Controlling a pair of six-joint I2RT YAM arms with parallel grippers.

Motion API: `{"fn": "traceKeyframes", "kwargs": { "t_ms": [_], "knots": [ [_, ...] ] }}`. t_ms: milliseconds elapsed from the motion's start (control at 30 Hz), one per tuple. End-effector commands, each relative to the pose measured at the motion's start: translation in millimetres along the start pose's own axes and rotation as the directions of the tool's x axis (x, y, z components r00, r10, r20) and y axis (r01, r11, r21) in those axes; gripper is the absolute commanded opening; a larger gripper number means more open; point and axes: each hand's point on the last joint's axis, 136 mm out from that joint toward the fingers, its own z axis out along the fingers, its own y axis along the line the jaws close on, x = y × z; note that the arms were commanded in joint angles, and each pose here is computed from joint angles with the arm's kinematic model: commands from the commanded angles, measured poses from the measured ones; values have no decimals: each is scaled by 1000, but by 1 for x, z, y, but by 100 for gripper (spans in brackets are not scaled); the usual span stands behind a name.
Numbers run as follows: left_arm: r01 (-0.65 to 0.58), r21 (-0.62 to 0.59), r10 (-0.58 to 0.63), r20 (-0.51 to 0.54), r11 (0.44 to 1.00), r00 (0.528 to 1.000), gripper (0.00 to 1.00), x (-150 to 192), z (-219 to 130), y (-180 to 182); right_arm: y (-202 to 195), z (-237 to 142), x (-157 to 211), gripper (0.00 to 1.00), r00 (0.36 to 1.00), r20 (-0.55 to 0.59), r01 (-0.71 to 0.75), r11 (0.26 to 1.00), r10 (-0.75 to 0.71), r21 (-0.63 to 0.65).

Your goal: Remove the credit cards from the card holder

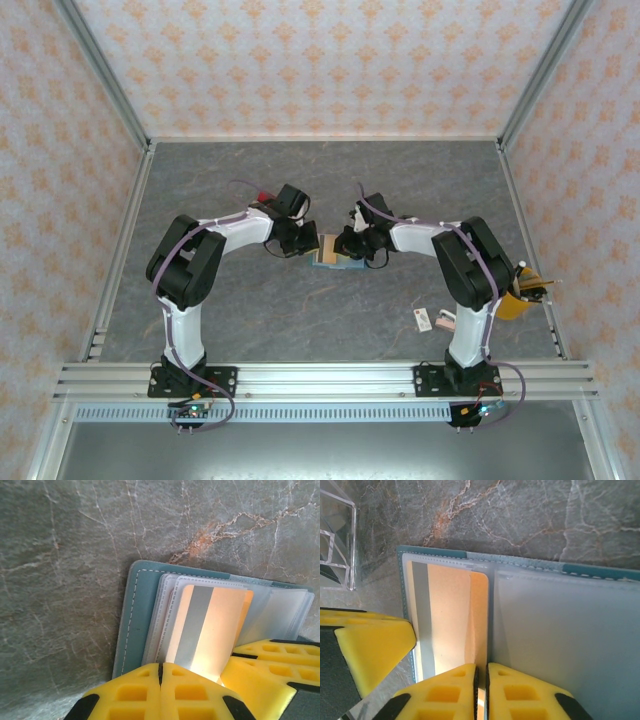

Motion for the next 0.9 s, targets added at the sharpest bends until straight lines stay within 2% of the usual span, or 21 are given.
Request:
{"fn": "traceKeyframes", "kwargs": {
  "t_ms": [0, 133, 467, 767, 867],
  "knots": [
    [35, -112, -44, -74, 993, 996, 4, 23, 22, 38, 7, 9, 3, 10, 999, -26, 23, 999, -24, -33],
    [34, -113, -43, -72, 993, 996, 4, 23, 21, 39, 10, 4, 1, 0, 999, -7, 33, 999, -33, -31],
    [8, -144, -12, -33, 990, 999, 10, 14, 6, 37, 6, -14, 4, 0, 1000, 26, 15, 1000, -15, 10],
    [8, -145, -13, -34, 989, 999, 9, 12, 7, 37, -22, -22, 11, 0, 999, 36, -17, 990, 12, 138],
    [7, -144, -12, -36, 989, 999, 8, 13, 7, 37, -12, -22, 10, 0, 999, 35, -2, 997, -1, 83]
  ]
}}
